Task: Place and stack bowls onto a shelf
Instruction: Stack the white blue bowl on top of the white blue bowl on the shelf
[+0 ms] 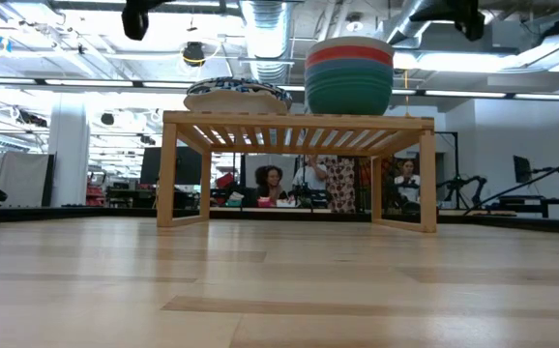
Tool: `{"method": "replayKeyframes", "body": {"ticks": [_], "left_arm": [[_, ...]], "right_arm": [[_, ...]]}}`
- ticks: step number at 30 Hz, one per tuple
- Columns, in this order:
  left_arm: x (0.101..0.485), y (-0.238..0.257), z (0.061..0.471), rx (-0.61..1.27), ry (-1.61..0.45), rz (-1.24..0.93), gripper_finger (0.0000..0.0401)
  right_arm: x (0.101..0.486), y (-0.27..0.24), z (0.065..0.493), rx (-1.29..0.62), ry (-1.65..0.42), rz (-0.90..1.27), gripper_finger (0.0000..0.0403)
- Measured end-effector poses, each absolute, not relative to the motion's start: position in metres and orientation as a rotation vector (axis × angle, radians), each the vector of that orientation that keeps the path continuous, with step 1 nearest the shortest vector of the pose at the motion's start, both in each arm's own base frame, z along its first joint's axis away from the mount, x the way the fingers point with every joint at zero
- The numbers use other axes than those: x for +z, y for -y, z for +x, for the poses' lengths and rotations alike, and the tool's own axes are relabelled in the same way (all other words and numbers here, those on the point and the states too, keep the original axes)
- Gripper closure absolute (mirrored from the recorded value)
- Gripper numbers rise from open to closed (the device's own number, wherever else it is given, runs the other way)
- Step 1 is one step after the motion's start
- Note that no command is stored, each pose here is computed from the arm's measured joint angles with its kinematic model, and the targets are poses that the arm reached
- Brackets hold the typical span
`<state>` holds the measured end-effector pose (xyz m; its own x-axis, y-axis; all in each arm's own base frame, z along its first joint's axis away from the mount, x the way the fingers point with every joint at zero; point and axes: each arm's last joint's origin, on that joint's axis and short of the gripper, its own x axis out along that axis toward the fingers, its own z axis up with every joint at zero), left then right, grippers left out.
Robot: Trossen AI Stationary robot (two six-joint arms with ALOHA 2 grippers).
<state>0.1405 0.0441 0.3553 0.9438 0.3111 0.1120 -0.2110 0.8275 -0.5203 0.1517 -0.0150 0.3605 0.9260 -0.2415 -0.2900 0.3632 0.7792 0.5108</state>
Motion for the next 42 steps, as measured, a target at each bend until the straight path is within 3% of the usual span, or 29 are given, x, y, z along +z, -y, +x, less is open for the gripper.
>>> {"method": "replayKeyframes", "body": {"ticks": [8,14,20,31,36,42], "left_arm": [[0.346,-0.019,0.145,-0.104,-0.033,-0.771,0.0217],[0.31,0.023,0.144,-0.12,-0.464,-0.805,0.0217],[0.276,0.069,0.139,-0.102,-0.815,-0.639,0.0217],[0.213,0.134,0.159,-0.073,-1.091,-0.174,0.0217],[0.182,0.144,0.169,-0.012,-1.235,-0.115,0.0217],[0.164,0.156,0.178,-0.08,-1.315,-0.143,0.0217]], "right_arm": [[0.361,0.015,0.151,-0.331,-0.208,0.617,0.0155],[0.36,0.015,0.151,-0.334,-0.209,0.628,0.0155],[0.36,0.015,0.151,-0.336,-0.212,0.628,0.0155],[0.359,0.015,0.151,-0.342,-0.226,0.627,0.0155],[0.359,0.015,0.151,-0.342,-0.227,0.627,0.0155],[0.357,0.015,0.15,-0.348,-0.242,0.626,0.0155]]}}
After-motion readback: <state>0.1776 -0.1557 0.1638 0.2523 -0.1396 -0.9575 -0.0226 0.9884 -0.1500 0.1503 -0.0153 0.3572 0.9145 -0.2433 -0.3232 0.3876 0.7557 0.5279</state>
